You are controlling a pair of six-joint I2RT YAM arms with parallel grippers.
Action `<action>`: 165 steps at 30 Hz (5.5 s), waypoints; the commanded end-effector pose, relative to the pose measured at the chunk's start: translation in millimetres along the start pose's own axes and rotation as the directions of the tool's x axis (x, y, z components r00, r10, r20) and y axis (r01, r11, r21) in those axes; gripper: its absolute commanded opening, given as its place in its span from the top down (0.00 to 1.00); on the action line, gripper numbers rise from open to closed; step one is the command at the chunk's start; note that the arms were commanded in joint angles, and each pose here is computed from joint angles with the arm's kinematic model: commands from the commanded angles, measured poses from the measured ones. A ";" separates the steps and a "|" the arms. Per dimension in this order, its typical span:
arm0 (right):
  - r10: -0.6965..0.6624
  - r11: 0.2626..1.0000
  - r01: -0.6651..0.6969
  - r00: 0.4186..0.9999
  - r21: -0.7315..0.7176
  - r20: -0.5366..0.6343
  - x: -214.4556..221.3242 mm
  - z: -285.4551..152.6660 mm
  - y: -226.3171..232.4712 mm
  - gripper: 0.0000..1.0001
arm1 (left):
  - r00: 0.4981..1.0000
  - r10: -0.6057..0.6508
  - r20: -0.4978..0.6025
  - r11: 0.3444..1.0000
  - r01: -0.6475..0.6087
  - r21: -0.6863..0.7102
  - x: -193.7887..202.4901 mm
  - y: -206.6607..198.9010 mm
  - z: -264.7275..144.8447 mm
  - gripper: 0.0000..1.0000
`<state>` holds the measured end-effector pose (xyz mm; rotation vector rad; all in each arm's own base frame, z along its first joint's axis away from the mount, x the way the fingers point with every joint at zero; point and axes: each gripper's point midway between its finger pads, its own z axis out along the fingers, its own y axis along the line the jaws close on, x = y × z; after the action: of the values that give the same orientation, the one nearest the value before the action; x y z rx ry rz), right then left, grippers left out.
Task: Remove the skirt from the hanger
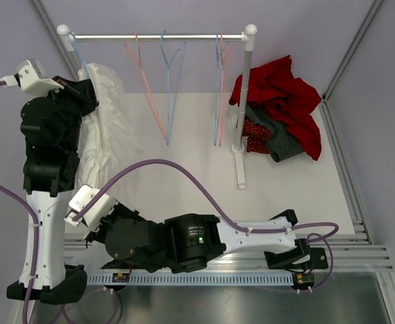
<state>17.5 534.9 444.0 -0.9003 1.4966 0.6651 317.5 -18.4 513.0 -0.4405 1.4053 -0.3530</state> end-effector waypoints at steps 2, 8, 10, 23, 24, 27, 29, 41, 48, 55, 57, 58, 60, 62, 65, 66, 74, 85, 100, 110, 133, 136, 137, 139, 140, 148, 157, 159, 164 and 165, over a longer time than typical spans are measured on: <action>-0.082 0.992 0.094 0.987 -0.088 0.135 -39.4 -16.5 9.6 1.00 | 0.969 -0.217 0.121 0.972 0.203 0.114 -18.1 -28.0 -2.3 1.00; -0.140 0.989 0.130 0.980 0.078 0.141 -50.0 17.5 -62.7 0.99 | 0.982 -0.188 -0.020 0.941 0.186 0.283 -1.0 -62.0 -48.2 1.00; -0.193 0.976 0.179 0.974 0.127 0.116 -44.6 21.4 -80.1 0.98 | 0.989 -0.145 -0.025 0.941 0.146 0.304 -17.5 -69.1 -64.1 1.00; -0.087 0.992 0.085 0.996 0.088 0.012 -3.0 36.0 -92.7 1.00 | 0.980 -0.196 -0.017 0.935 0.192 0.297 -4.0 -58.1 -68.0 1.00; -0.067 0.995 0.069 0.998 0.076 -0.020 14.0 34.4 -87.6 1.00 | 0.980 -0.199 0.000 0.933 0.189 0.307 -14.0 -63.0 -67.8 1.00; -0.029 0.997 0.032 0.999 0.067 -0.046 34.3 29.2 -84.1 1.00 | 0.986 -0.167 0.005 0.936 0.157 0.316 -28.0 -73.5 -61.9 1.00; -0.030 0.997 0.034 0.998 0.076 -0.057 41.0 27.5 -86.5 1.00 | 0.989 -0.150 0.000 0.936 0.142 0.323 -27.9 -75.6 -61.6 1.00; -0.102 0.964 0.117 0.992 0.239 -0.072 50.1 14.4 -126.5 0.00 | 0.947 0.074 -0.312 0.960 0.017 0.279 4.7 -60.0 -117.5 1.00; 0.004 0.978 0.024 0.991 0.208 -0.134 86.7 16.4 -155.0 0.01 | 0.932 0.072 -0.355 0.984 -0.009 0.177 19.9 -23.5 -152.8 1.00; 0.101 0.981 -0.051 0.958 0.187 -0.267 172.1 86.9 -168.5 0.00 | 0.950 0.068 -0.305 0.987 -0.020 0.158 11.9 -14.3 -163.3 1.00; 0.113 0.985 -0.070 0.952 0.156 -0.286 184.1 109.6 -160.8 0.01 | 0.952 0.071 -0.297 0.987 -0.024 0.161 9.4 -14.6 -164.5 1.00; 0.128 0.983 -0.087 0.956 0.161 -0.264 175.8 118.8 -164.7 0.01 | 0.955 0.076 -0.288 0.987 -0.031 0.157 8.0 -13.2 -164.5 1.00; 0.121 0.985 -0.077 0.944 0.154 -0.306 198.3 138.9 -162.5 0.01 | 0.957 0.077 -0.280 0.987 -0.034 0.156 6.7 -12.6 -164.9 1.00; 0.129 0.985 -0.083 0.939 0.151 -0.320 209.7 158.3 -165.8 0.01 | 0.955 0.079 -0.287 0.986 -0.032 0.163 10.0 -12.5 -165.6 1.00; 0.134 0.983 -0.082 0.930 0.162 -0.342 227.8 177.0 -176.6 0.01 | 0.954 0.079 -0.289 0.984 -0.029 0.173 14.3 -12.3 -166.1 1.00; 0.140 0.982 -0.087 0.929 0.167 -0.343 231.4 181.2 -181.1 0.00 | 0.961 0.079 -0.266 0.983 -0.031 0.179 9.8 -12.1 -168.9 1.00; 0.256 0.950 -0.162 0.895 0.267 -0.366 287.9 215.9 -257.0 0.01 | 0.981 0.067 -0.184 0.991 -0.044 0.129 -6.9 -1.9 -172.0 1.00; 0.288 0.947 -0.173 0.831 0.272 -0.475 369.5 245.3 -280.4 0.01 | 0.982 0.082 -0.168 0.992 -0.065 0.105 -1.3 2.6 -156.8 1.00; 0.357 0.934 -0.298 0.780 0.197 -0.514 370.5 170.9 -224.2 1.00 | 0.982 0.069 -0.174 0.993 -0.052 0.102 3.4 3.7 -155.7 1.00; 0.302 0.905 -0.254 0.949 0.341 -0.094 150.2 -17.5 -207.4 1.00 | 0.977 0.103 -0.186 0.993 -0.092 0.067 12.6 9.8 -137.5 1.00; -0.185 0.602 -0.045 0.964 0.797 0.194 -105.5 -159.8 -504.8 1.00 | 0.966 0.164 -0.202 0.984 -0.147 0.097 14.2 -3.8 -106.6 1.00; -0.155 0.498 -0.097 0.968 0.862 0.198 -90.0 -166.7 -585.2 1.00 | 0.965 0.180 -0.191 0.981 -0.163 0.102 9.8 -7.0 -101.2 1.00; -0.134 0.467 -0.116 0.971 0.876 0.200 -81.2 -167.9 -605.1 1.00 | 0.965 0.192 -0.177 0.979 -0.175 0.108 4.9 -9.0 -99.9 1.00; -0.084 0.406 -0.184 0.968 0.895 0.237 -57.0 -172.0 -656.9 1.00 | 0.962 0.206 -0.180 0.977 -0.191 0.095 4.0 -9.6 -90.5 1.00; -0.084 0.405 -0.207 0.961 0.891 0.262 -53.3 -168.6 -668.7 1.00 | 0.959 0.220 -0.180 0.974 -0.206 0.093 3.7 -10.2 -85.9 1.00; 0.065 0.440 -0.259 0.964 0.860 0.257 56.1 -98.4 -741.6 1.00 | 0.966 0.237 -0.103 0.968 -0.227 0.106 -19.4 -32.4 -47.0 1.00; 0.326 0.465 -0.330 0.926 0.821 0.188 161.0 -57.4 -752.1 0.69 | 0.963 0.262 -0.062 0.961 -0.255 0.110 -29.6 -58.8 17.6 1.00; 0.387 0.479 -0.353 0.907 0.803 0.168 193.8 -51.9 -737.7 0.41 | 0.958 0.280 -0.067 0.958 -0.274 0.088 -24.1 -56.1 31.8 1.00; 0.397 0.485 -0.424 0.886 0.765 0.239 193.8 -77.4 -694.2 0.04 | 0.958 0.266 -0.109 0.963 -0.258 0.083 -2.9 -53.5 49.0 1.00; 0.439 0.460 -0.432 0.870 0.776 0.224 217.8 -82.3 -684.5 0.01 | 0.952 0.269 -0.145 0.962 -0.261 0.076 14.0 -46.9 53.7 1.00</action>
<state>569.0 60.7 225.2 0.1933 2.0191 0.1218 370.4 -63.2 518.2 -0.1564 1.6450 -0.2035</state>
